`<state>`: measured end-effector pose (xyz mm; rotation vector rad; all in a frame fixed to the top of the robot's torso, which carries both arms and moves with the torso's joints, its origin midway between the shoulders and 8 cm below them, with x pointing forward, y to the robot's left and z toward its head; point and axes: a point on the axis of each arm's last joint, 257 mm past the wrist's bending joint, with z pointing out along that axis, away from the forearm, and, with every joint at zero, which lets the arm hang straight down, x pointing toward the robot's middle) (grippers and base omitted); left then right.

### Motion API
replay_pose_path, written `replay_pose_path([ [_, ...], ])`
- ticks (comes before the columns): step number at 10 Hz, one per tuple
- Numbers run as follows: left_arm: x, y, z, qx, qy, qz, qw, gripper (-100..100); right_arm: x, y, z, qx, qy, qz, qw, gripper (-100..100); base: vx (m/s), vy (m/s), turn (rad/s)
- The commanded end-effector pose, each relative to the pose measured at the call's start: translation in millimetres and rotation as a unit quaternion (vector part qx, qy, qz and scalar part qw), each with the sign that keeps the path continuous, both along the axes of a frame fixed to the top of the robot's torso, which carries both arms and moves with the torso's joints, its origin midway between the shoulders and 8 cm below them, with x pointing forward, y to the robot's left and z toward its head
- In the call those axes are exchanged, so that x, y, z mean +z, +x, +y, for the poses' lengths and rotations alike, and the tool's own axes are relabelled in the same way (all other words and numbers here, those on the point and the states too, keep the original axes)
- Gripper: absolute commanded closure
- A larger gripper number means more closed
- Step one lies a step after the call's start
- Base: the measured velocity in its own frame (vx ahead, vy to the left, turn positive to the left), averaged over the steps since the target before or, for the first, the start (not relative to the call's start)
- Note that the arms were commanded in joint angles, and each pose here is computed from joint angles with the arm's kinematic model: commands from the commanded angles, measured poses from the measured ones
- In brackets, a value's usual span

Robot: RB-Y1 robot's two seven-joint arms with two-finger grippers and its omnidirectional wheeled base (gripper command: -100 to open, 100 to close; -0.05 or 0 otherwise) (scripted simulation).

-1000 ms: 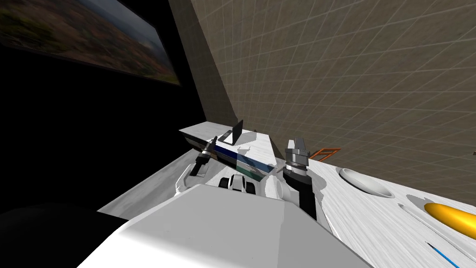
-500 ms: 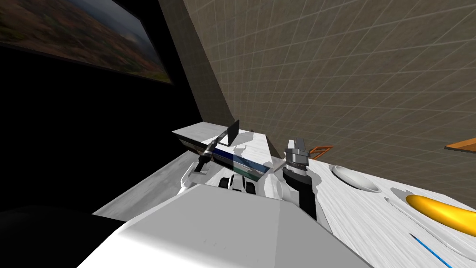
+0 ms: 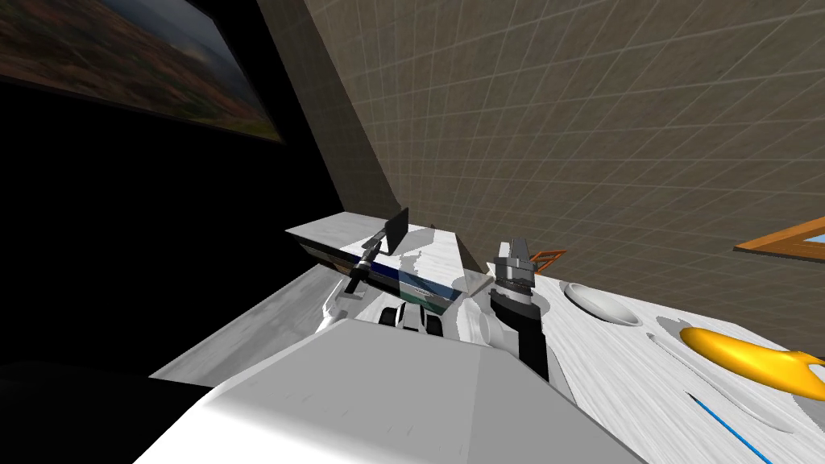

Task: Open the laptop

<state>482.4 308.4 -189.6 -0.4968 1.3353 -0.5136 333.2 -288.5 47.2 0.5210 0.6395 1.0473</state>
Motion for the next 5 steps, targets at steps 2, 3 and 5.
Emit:
replay_pose_path([
  [2, -25.8, 11.4, 2.5, 0.01, 0.021, 0.029, 0.9993, -100, 0.0, 0.0, 0, 0.0, 0.0, 0.0, 1.0, 0, 0.043, -0.051, -0.063],
  [3, -31.4, 14.0, 3.2, 0.012, 0.026, 0.036, 0.9989, -100, 0.0, 0.0, 0, 0.0, 0.0, 0.0, 1.0, 0, 0.04, -0.046, -0.066],
  [5, -48.4, 21.5, 5.0, 0.018, 0.043, 0.057, 0.9973, -100, 0.0, 0.0, 0, 0.0, 0.0, 0.0, 1.0, 0, 0.046, -0.066, -0.075],
])
